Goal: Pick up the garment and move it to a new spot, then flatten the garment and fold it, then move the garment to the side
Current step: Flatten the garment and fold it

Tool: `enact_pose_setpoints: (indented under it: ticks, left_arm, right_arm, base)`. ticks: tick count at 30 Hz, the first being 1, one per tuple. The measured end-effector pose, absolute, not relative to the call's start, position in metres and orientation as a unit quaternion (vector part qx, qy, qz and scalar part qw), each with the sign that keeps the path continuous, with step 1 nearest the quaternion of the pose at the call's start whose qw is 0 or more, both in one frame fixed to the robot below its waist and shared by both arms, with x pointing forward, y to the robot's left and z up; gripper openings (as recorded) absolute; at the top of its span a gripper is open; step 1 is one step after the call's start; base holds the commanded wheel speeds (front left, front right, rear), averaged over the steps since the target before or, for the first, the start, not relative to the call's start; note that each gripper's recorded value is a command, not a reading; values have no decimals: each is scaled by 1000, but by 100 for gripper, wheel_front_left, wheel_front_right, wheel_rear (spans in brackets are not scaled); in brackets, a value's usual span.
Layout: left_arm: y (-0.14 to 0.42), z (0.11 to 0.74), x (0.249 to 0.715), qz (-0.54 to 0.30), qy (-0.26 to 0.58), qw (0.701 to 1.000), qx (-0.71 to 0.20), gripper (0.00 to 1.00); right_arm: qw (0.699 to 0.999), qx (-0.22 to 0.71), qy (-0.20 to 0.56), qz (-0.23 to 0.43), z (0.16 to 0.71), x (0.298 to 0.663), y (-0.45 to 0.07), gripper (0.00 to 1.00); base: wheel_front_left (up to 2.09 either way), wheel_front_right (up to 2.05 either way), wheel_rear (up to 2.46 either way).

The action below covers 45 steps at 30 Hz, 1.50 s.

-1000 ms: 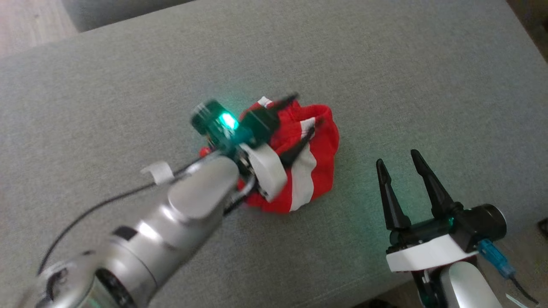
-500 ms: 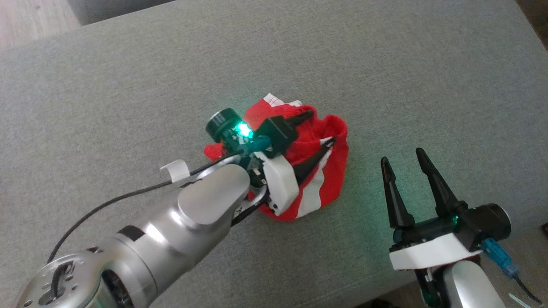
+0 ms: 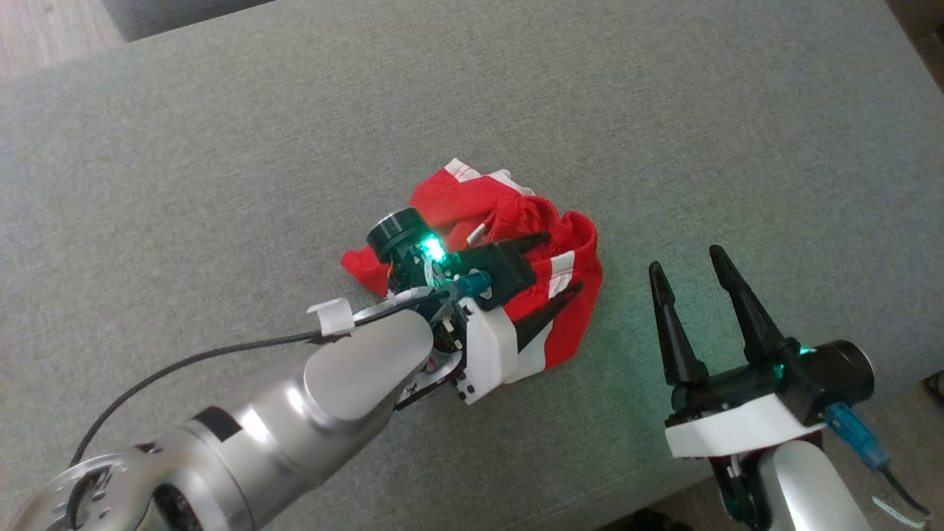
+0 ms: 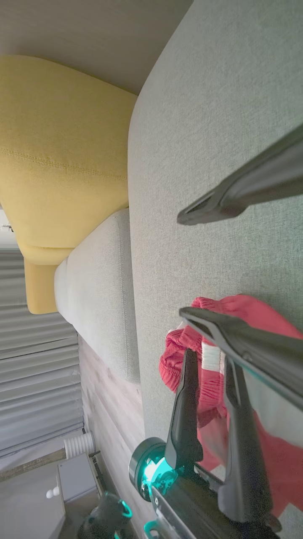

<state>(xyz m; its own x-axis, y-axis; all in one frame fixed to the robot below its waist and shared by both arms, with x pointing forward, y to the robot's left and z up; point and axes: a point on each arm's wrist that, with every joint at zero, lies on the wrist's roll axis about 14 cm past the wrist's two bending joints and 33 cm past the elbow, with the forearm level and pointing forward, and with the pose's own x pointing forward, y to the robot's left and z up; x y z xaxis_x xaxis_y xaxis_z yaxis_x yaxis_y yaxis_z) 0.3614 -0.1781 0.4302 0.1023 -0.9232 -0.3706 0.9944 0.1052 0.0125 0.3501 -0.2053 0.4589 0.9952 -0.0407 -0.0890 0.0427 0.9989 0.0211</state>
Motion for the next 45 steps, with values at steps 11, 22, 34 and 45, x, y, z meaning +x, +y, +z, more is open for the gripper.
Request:
enact_pose_setpoints:
  ticks: [11,22,34,45]
  left_arm:
    - [-182,423,331,-673,179,707,121,0]
    - [-202,482,332,-693,141,703,68,0]
    - [-223,714,410,-656,-105,747,-8,0]
    - [-190,547,410,-650,105,752,39,100]
  right_arm:
    - [999,19,36,-26,466,340,-205,100]
    - [999,21,12,-33,481,324,-206,100]
    - [1000,26,14,9,479,316,-178,100]
    - [999,24,32,15,469,331,-180,100]
  base:
    - [0,0,0]
    - [0,0,0]
    - [0,0,0]
    - [0,0,0]
